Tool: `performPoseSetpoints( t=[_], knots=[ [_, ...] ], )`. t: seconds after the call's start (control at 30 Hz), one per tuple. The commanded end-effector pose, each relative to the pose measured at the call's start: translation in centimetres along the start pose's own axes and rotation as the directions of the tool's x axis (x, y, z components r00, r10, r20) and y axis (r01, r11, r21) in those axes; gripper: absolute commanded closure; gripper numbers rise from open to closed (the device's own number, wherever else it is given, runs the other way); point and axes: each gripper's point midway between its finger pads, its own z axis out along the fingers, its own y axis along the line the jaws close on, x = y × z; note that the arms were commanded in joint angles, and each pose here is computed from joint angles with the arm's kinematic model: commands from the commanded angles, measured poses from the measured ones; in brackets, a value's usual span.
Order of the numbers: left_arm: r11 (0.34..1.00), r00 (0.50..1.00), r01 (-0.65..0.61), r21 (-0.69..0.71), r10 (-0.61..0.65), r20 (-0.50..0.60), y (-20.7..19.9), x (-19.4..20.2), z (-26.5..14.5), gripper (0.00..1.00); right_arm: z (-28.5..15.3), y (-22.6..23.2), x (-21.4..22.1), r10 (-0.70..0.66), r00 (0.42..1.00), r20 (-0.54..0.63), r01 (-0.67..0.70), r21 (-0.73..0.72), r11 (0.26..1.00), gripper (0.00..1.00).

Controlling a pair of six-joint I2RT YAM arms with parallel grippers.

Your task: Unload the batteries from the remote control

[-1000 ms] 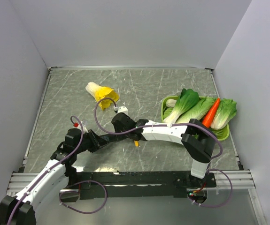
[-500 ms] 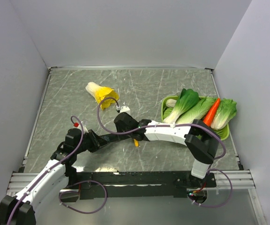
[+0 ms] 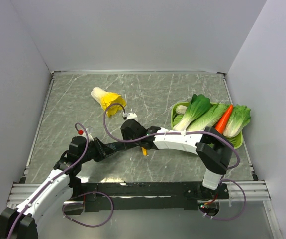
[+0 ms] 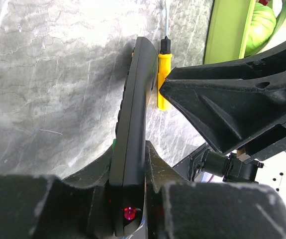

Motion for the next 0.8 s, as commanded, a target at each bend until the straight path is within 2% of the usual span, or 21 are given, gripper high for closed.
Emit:
performPoseSetpoints(
  t=[0.0,0.77],
  knots=[
    [0.999,1.000,0.005,-0.032,-0.005,0.006,0.5,0.0,0.0,0.99,-0.8,1.4,-2.0,0.033,0.998,0.053,-0.030,-0.054,0.998,0.58],
    [1.000,1.000,0.012,-0.028,-0.012,0.003,0.5,0.1,0.0,0.99,0.5,1.5,-2.3,0.026,0.999,0.046,-0.024,-0.041,0.999,0.58]
  ],
)
